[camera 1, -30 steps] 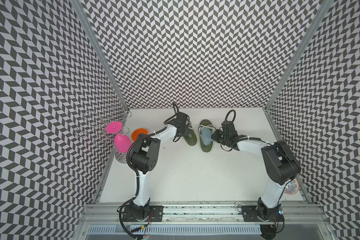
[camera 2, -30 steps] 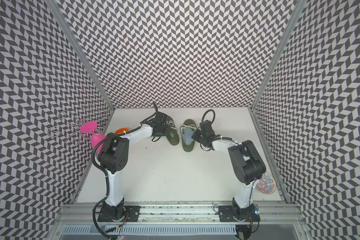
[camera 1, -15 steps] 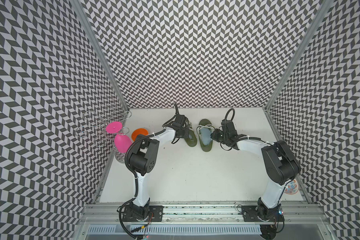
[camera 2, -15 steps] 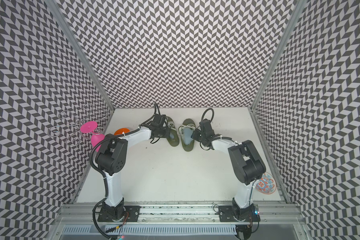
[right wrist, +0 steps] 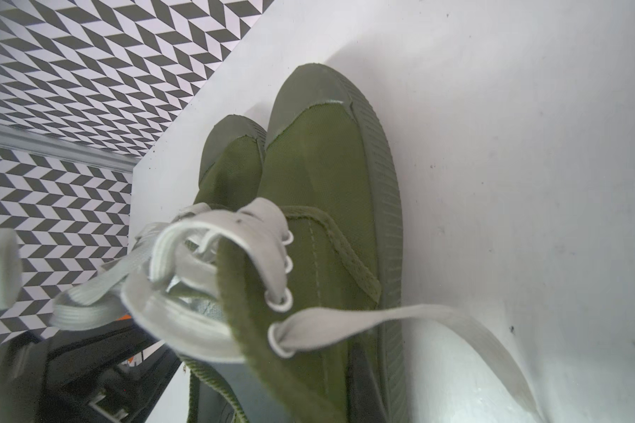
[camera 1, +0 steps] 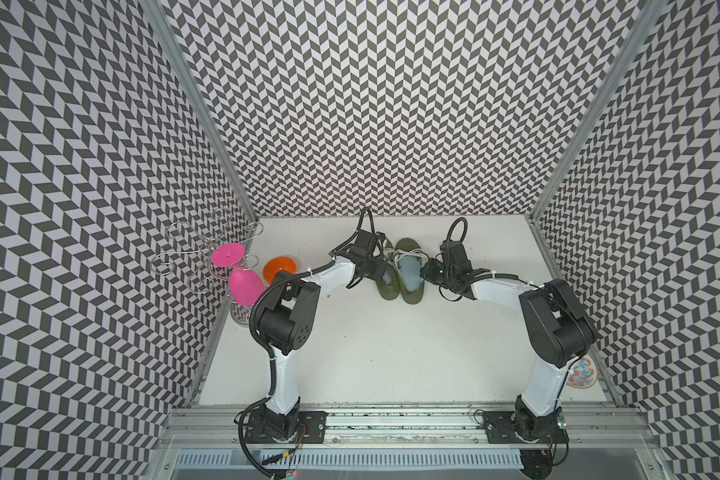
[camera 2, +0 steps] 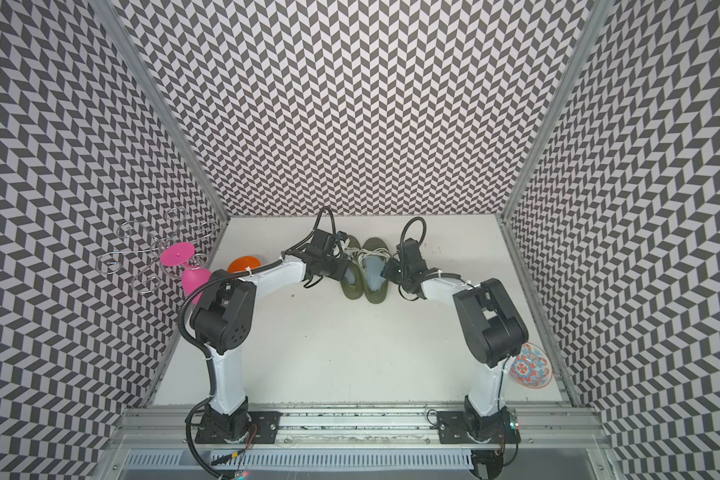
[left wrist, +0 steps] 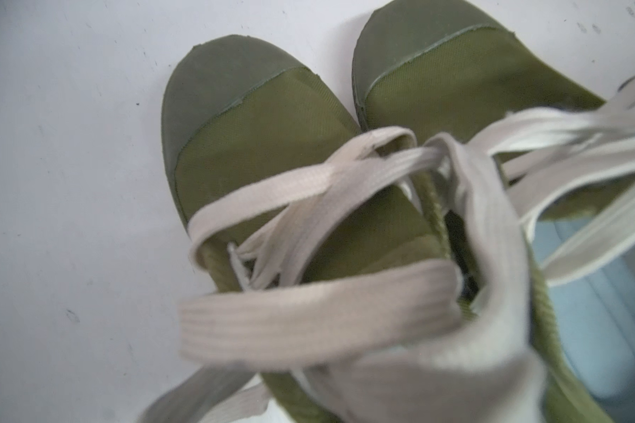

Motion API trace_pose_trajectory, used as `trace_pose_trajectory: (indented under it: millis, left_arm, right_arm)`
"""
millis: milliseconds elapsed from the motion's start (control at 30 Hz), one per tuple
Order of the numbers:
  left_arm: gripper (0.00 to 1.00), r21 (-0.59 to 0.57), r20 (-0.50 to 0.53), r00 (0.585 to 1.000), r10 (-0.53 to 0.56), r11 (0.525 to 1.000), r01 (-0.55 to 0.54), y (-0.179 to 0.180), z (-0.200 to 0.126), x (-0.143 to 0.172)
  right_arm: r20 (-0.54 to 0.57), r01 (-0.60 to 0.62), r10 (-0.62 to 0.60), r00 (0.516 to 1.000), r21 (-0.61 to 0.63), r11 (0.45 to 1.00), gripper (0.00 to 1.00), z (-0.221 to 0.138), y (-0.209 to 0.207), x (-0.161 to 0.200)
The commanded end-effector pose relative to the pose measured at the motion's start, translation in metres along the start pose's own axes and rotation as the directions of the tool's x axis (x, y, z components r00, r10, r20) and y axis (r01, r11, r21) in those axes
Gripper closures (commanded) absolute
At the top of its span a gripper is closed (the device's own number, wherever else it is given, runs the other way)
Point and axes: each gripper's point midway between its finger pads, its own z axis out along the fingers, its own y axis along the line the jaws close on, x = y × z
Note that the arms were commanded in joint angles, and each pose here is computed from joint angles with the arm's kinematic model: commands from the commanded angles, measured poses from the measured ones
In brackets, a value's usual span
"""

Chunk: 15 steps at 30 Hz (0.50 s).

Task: Insert the insole into the shoe
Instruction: Adjust the shoe at the center of the board.

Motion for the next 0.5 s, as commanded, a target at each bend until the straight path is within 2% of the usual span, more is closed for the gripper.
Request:
trace_pose_trajectory:
  millis: [0, 200, 467]
  left_arm:
    - [0.99, -0.036, 0.071, 0.995, 0.068, 0.997, -0.066, 0.012, -0.008, -0.023]
    - [1.0, -0.088, 0.041, 0.991, 0.127, 0.989, -0.123, 0.027, -0.006, -0.019]
    - [0.99, -0.066, 0.072, 0.988, 0.138, 0.989, -0.133, 0.025, -0.007, -0.03]
  right_arm:
    - [0.103, 0.009, -0.001, 0.995, -0.081, 0.997, 1.0, 0.0, 0.027, -0.032]
    - [0.127, -0.018, 0.026, 0.992, -0.065, 0.998, 1.0, 0.001, 0.014, -0.046]
    - [0.109, -0.018, 0.027, 0.994, -0.09, 0.996, 1.0, 0.005, 0.021, -0.045]
